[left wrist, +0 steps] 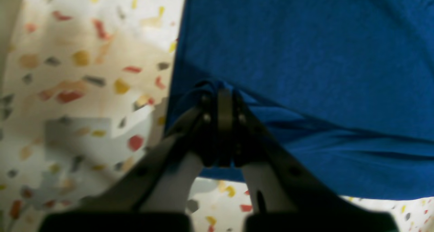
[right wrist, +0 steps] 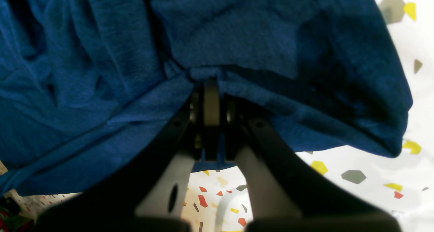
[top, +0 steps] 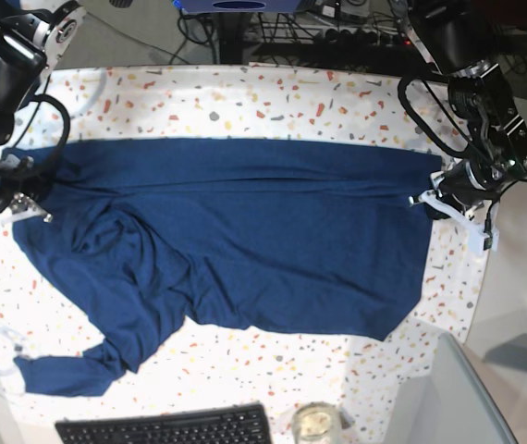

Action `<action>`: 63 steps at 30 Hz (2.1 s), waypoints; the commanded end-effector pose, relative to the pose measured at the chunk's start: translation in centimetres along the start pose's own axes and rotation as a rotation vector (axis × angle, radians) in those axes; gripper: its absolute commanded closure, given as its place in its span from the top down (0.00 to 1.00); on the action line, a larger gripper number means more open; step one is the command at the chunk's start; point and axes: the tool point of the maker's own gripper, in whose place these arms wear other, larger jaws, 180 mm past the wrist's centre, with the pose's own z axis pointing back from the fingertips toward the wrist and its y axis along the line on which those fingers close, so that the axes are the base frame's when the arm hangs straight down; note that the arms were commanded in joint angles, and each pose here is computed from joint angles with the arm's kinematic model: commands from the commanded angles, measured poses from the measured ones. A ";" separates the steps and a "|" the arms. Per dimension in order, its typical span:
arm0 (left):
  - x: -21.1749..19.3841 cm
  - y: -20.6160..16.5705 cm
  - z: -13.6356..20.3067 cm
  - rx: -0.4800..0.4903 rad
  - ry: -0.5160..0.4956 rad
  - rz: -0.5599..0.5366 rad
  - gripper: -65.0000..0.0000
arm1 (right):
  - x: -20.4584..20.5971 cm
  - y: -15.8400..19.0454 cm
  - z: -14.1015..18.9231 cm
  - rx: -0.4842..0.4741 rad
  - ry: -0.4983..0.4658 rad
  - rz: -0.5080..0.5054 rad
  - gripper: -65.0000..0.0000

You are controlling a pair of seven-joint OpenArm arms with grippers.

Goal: Layout the t-shirt on the table in an organized manner, then fold the t-shirt properly
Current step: 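Lower the shoulder edge flat with both grippers and hold it, then release the shirt with the right gripper and move it to the sleeve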

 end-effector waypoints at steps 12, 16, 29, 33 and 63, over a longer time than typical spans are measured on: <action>2.2 0.5 0.1 0.005 -0.100 0.008 0.00 | 2.1 0.2 1.0 0.004 -0.061 0.005 0.01; 1.8 0.5 -0.2 -0.001 -0.093 0.018 0.01 | 2.1 0.2 1.0 0.007 -0.061 0.009 0.16; 7.3 3.6 2.8 0.038 -0.285 0.151 0.78 | 4.2 1.3 4.0 0.023 -0.225 0.174 0.38; 6.9 3.9 4.6 0.013 -0.332 0.173 0.74 | 4.8 1.8 6.4 0.003 -0.330 0.228 0.38; -7.6 12.3 9.6 0.205 -0.076 0.208 0.00 | 6.2 20.5 -3.6 0.159 -0.148 0.816 0.68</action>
